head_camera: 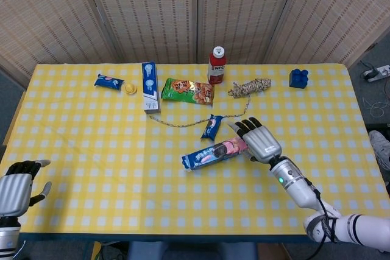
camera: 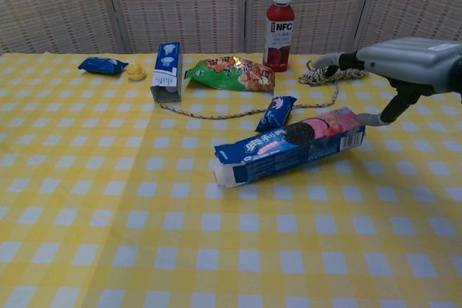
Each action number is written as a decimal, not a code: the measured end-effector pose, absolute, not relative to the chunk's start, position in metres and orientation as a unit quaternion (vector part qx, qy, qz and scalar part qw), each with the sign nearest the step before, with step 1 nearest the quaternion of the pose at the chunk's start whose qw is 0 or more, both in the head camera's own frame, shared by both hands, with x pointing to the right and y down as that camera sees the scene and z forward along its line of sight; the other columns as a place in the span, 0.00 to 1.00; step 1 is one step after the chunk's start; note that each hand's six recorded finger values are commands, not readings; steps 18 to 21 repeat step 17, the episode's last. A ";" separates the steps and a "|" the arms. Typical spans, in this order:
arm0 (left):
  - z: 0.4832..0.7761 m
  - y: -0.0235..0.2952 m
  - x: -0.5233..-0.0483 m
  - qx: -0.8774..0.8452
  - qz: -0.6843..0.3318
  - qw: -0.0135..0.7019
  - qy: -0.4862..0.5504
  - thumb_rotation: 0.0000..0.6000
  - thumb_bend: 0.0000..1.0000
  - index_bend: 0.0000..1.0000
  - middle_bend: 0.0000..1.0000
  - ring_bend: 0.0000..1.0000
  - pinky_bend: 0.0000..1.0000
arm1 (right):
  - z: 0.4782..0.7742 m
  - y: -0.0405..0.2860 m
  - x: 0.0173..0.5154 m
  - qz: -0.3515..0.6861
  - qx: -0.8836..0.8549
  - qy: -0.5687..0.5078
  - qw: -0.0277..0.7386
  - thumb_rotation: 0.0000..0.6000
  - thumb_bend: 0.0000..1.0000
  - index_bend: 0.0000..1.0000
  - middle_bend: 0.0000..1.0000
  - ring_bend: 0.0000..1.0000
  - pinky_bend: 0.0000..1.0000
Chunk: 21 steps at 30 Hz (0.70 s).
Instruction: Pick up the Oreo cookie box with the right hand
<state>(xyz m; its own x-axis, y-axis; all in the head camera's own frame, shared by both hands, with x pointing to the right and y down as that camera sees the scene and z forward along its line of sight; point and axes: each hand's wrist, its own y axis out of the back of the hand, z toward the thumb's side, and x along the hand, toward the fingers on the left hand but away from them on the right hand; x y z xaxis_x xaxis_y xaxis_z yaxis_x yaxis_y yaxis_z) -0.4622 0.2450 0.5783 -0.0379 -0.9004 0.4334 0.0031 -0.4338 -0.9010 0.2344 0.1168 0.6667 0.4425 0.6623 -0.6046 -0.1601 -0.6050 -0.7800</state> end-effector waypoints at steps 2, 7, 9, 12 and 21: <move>0.579 0.245 -0.462 -0.587 -0.610 0.370 0.382 1.00 0.34 0.38 0.35 0.27 0.22 | 0.666 0.117 0.239 0.503 -0.744 -0.173 0.405 1.00 0.23 0.00 0.02 0.03 0.10; 0.578 0.244 -0.462 -0.586 -0.610 0.370 0.384 1.00 0.34 0.38 0.35 0.27 0.22 | 0.656 0.117 0.255 0.509 -0.735 -0.188 0.407 1.00 0.23 0.00 0.06 0.03 0.10; 0.578 0.244 -0.464 -0.585 -0.611 0.370 0.385 1.00 0.34 0.38 0.35 0.27 0.22 | 0.651 0.117 0.264 0.512 -0.726 -0.199 0.414 1.00 0.23 0.00 0.10 0.03 0.10; 0.578 0.243 -0.465 -0.583 -0.611 0.371 0.387 1.00 0.34 0.38 0.35 0.27 0.22 | 0.640 0.121 0.283 0.520 -0.710 -0.221 0.421 1.00 0.26 0.00 0.15 0.04 0.11; 0.577 0.241 -0.463 -0.582 -0.605 0.377 0.392 1.00 0.34 0.38 0.35 0.27 0.22 | 0.623 0.133 0.317 0.530 -0.685 -0.264 0.425 1.00 0.27 0.00 0.22 0.09 0.14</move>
